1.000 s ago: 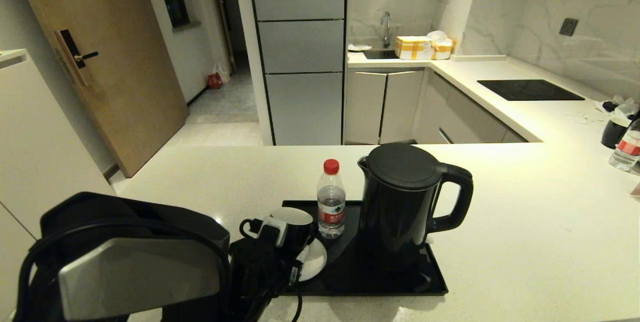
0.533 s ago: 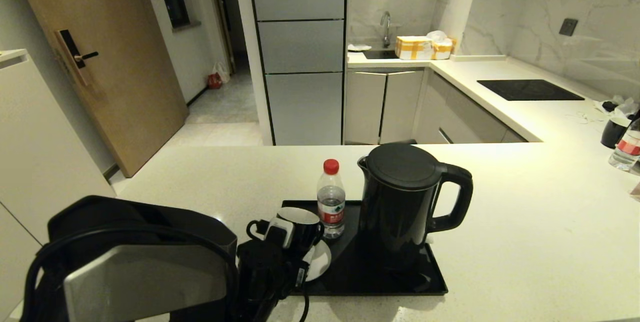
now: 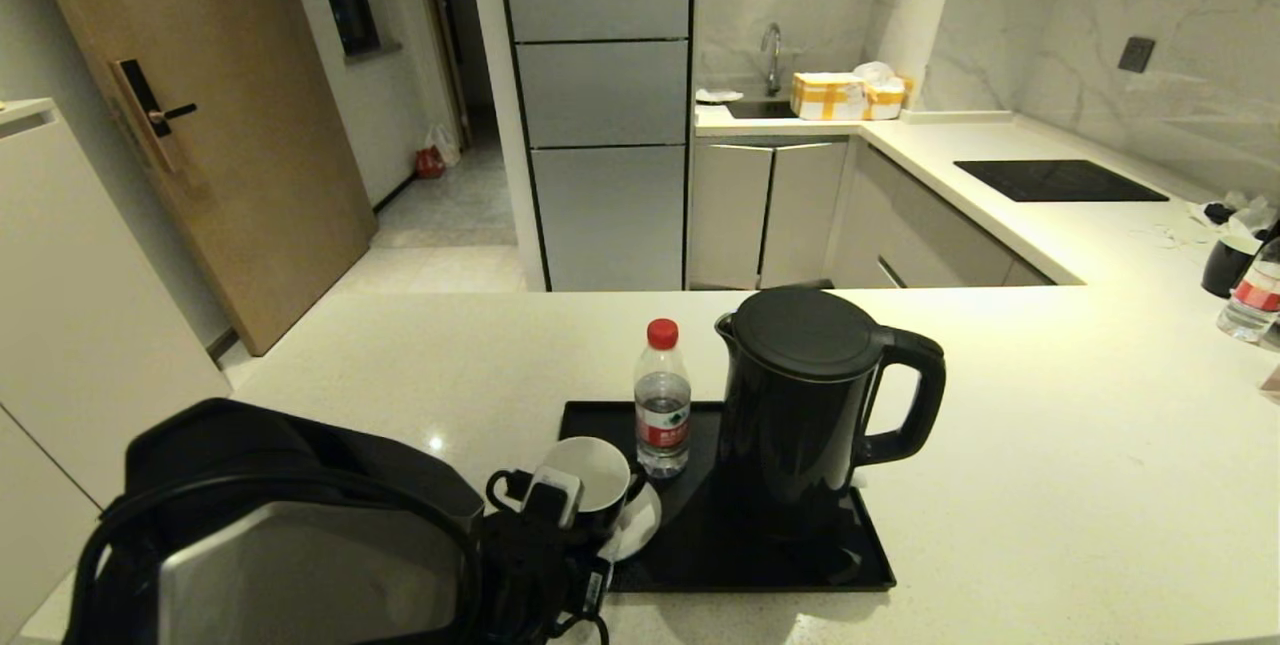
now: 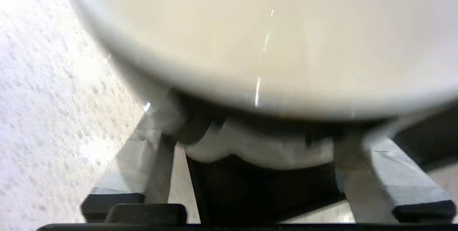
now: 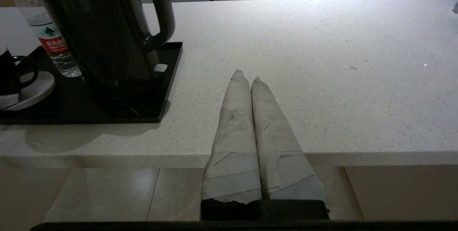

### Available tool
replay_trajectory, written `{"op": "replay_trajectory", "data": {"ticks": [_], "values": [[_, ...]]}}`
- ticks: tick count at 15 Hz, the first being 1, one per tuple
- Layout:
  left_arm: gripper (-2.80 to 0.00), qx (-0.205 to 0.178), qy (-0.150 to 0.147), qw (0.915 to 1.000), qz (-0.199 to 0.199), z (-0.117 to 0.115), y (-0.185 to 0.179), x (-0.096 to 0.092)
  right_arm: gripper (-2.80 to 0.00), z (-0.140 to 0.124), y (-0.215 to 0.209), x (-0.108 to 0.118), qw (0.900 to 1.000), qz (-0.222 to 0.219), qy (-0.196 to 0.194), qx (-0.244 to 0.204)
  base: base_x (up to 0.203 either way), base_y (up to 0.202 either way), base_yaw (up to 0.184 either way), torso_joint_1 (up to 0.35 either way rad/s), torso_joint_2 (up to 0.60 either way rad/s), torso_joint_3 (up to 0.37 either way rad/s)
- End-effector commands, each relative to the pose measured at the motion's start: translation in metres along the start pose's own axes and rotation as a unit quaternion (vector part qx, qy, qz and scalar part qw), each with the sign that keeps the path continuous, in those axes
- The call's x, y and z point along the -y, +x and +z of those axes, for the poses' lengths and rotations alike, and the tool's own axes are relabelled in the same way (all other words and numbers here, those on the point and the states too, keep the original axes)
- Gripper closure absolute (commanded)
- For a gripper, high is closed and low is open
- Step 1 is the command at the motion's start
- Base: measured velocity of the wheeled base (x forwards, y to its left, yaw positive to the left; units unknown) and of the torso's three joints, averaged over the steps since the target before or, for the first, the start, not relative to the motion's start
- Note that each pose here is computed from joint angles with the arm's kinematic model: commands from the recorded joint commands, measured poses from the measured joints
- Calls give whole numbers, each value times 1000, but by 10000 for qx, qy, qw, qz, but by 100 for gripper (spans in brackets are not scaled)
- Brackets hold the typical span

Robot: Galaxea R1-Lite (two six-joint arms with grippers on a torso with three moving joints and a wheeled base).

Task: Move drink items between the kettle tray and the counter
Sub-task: Return the tea cup to its original position

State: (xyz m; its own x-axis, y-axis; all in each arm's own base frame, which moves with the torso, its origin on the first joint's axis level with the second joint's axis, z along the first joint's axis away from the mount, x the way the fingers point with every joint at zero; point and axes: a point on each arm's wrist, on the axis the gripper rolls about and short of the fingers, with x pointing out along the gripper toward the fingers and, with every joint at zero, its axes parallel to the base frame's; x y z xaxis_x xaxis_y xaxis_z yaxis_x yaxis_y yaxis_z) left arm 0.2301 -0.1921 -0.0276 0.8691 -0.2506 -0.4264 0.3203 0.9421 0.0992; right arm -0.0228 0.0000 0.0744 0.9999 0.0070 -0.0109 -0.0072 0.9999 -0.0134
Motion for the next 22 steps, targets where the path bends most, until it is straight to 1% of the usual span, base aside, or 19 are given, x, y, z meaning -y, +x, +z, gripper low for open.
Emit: {"op": "replay_trajectory", "data": {"ticks": [1,3,5,11,19,22], "values": [[0,-164,7,9999,1,-8,-6,-1,0,0,0,0,10000,3,-2,-15,0,0,0,0,0,0],[0,-216,32,9998,-15,-11,-7,0,0,0,0,0,10000,3,-2,-15,0,0,0,0,0,0],[0,-244,63,9996,-119,-13,-6,4,0,0,0,0,10000,3,-2,-15,0,0,0,0,0,0],[0,-349,158,9991,-157,-21,-7,9,0,0,0,0,10000,3,-2,-15,0,0,0,0,0,0],[0,-338,140,9992,-167,-20,-6,9,0,0,0,0,10000,3,-2,-15,0,0,0,0,0,0],[0,-299,50,9994,-177,-18,-6,9,0,0,0,0,10000,3,-2,-15,0,0,0,0,0,0]]}}
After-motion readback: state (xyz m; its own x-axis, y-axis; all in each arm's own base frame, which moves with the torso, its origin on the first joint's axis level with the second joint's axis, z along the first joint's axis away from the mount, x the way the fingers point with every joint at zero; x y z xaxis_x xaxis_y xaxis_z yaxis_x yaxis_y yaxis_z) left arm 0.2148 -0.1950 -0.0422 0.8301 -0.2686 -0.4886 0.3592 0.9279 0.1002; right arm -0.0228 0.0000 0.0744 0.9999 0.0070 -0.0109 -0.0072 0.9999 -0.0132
